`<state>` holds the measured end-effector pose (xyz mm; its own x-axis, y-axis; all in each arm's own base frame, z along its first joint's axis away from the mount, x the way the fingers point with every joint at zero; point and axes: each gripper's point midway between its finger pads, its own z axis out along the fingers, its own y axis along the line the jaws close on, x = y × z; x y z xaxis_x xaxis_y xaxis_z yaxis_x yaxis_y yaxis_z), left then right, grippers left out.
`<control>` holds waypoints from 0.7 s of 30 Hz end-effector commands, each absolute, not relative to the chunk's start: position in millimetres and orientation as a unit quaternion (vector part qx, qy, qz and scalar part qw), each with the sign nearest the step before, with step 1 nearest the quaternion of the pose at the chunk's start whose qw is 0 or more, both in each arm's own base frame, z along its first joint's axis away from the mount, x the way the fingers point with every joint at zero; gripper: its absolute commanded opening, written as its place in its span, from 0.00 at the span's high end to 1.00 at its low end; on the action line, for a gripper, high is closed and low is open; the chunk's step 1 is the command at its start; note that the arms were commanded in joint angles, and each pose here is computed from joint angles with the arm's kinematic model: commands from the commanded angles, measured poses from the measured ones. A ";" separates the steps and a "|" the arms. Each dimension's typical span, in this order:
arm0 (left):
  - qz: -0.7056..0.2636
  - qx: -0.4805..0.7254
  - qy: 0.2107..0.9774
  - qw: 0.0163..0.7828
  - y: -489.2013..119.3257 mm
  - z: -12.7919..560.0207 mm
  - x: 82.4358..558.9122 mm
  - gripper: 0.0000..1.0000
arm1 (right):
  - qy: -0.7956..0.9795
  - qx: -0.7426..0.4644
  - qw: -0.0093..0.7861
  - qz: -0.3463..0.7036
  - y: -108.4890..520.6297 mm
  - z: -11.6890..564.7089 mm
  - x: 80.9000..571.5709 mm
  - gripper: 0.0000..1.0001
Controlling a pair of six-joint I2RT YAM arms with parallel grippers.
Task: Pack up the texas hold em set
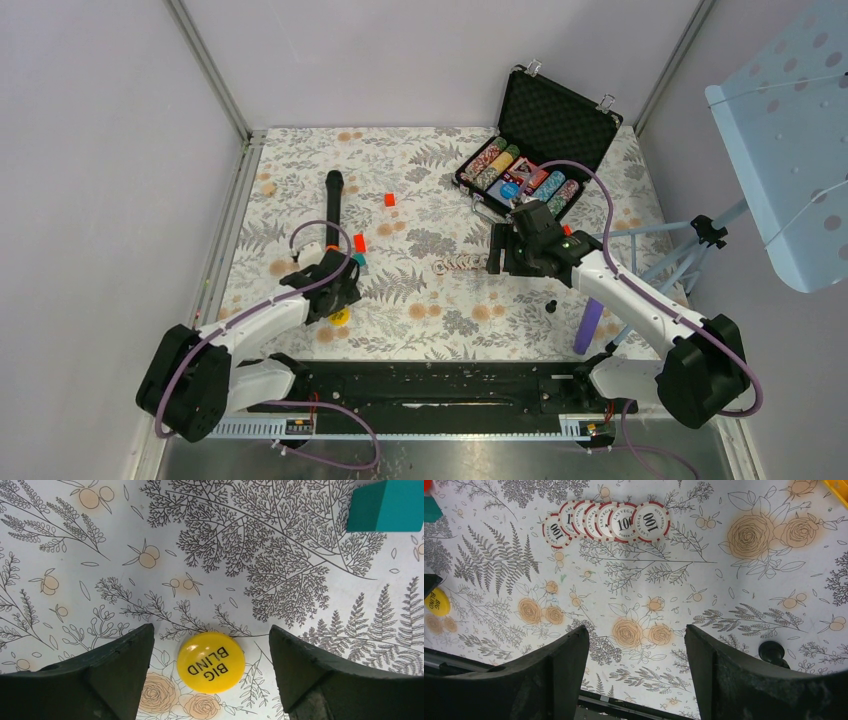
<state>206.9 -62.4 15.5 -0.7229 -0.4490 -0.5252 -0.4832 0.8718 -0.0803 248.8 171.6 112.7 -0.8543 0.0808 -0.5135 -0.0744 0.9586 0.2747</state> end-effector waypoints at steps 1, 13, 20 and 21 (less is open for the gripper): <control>0.039 -0.244 0.933 0.262 -72.0 12.1 202.0 0.17 | 0.950 -0.008 0.275 0.151 176.0 113.1 249.3 0.23; 0.046 -0.216 0.943 0.247 -84.2 10.8 191.3 0.26 | 0.951 -0.009 0.271 0.150 174.3 109.4 246.1 0.23; 0.049 -0.198 0.948 0.242 -89.8 14.6 186.0 0.33 | 0.951 -0.008 0.269 0.153 175.7 109.3 245.7 0.23; 0.047 -0.194 0.950 0.241 -92.0 14.2 185.1 0.35 | 0.951 -0.007 0.268 0.152 175.4 108.3 245.7 0.23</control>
